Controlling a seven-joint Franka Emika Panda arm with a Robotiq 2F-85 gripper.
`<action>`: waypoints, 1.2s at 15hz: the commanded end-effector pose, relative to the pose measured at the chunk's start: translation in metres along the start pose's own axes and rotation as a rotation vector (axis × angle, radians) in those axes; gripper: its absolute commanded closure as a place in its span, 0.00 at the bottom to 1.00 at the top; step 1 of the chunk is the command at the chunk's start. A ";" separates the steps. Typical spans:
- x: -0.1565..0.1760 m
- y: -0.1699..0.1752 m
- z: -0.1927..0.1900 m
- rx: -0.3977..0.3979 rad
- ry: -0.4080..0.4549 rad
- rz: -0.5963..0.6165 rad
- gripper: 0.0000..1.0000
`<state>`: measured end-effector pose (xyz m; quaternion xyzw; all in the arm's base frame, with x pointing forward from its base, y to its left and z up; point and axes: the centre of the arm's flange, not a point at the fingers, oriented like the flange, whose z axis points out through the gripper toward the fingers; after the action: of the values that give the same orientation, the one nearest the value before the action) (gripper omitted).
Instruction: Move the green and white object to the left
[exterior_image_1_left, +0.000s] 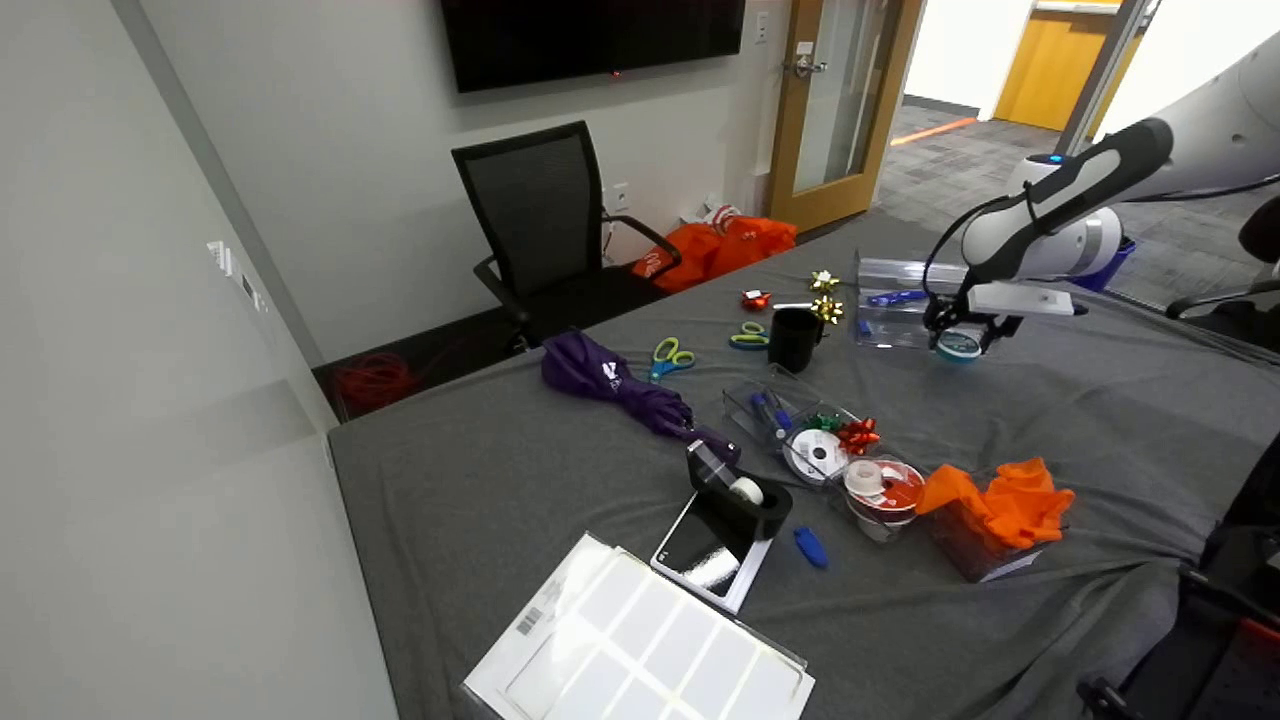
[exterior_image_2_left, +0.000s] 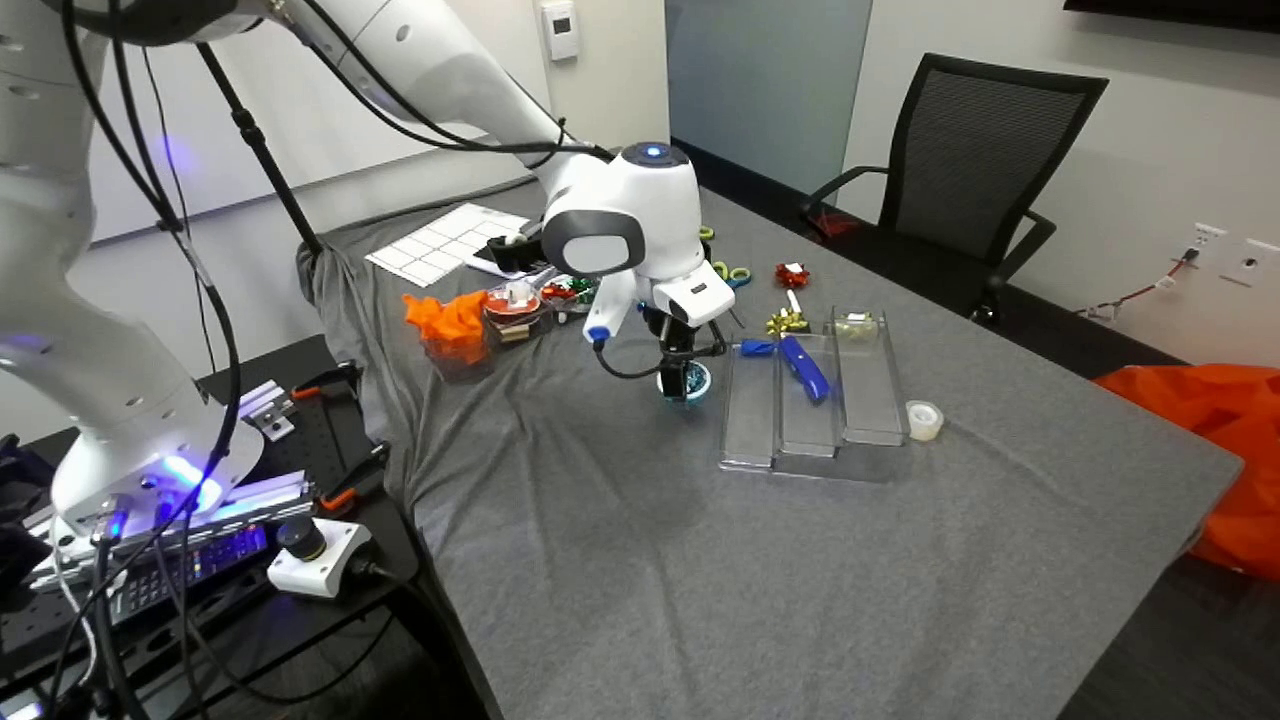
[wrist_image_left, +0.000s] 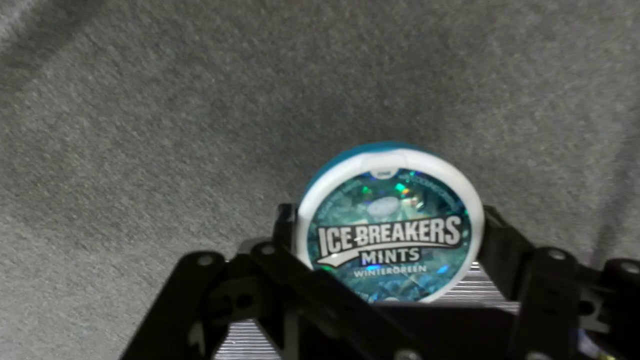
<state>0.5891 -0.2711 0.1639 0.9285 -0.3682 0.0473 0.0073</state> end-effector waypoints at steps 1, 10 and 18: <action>-0.041 -0.016 -0.042 0.044 -0.016 -0.045 0.39; -0.118 -0.120 -0.112 0.142 -0.083 -0.178 0.39; -0.128 -0.152 -0.113 0.152 -0.102 -0.225 0.14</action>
<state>0.5907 -0.0675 0.2676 0.9630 -0.2571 0.0264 -0.0765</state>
